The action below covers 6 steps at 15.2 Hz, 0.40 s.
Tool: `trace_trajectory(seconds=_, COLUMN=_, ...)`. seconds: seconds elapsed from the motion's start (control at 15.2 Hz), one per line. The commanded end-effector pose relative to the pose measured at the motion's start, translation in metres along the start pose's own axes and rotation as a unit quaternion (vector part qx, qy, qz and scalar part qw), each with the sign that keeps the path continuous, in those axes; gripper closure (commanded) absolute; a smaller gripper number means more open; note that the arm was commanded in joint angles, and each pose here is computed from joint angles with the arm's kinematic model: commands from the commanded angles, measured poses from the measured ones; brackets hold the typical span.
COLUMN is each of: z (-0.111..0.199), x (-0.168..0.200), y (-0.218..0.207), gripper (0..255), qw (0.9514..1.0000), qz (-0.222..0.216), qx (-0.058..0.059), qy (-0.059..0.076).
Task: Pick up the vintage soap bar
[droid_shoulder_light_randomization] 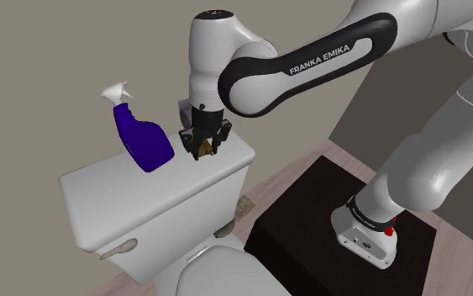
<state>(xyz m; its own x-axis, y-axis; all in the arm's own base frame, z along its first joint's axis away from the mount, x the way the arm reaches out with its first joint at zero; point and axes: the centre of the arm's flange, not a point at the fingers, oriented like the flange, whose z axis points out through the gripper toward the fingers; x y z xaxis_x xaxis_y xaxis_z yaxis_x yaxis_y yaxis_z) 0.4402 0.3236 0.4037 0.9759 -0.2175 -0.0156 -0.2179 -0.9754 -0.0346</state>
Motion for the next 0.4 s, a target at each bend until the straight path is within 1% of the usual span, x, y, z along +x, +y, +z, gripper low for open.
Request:
trace_trajectory(seconds=0.0, z=-0.011, x=-0.001, y=0.0, gripper=255, qw=1.0, qz=0.0, qx=0.0, qy=0.0)
trace_trajectory(seconds=0.2, z=-0.026, x=-0.001, y=-0.001, gripper=255, qw=1.0, qz=0.0, qx=0.0, qy=0.0)
trace_trajectory(seconds=0.33, z=-0.027, x=-0.001, y=-0.001, gripper=255, qw=1.0, qz=0.0, qx=0.0, qy=0.0)
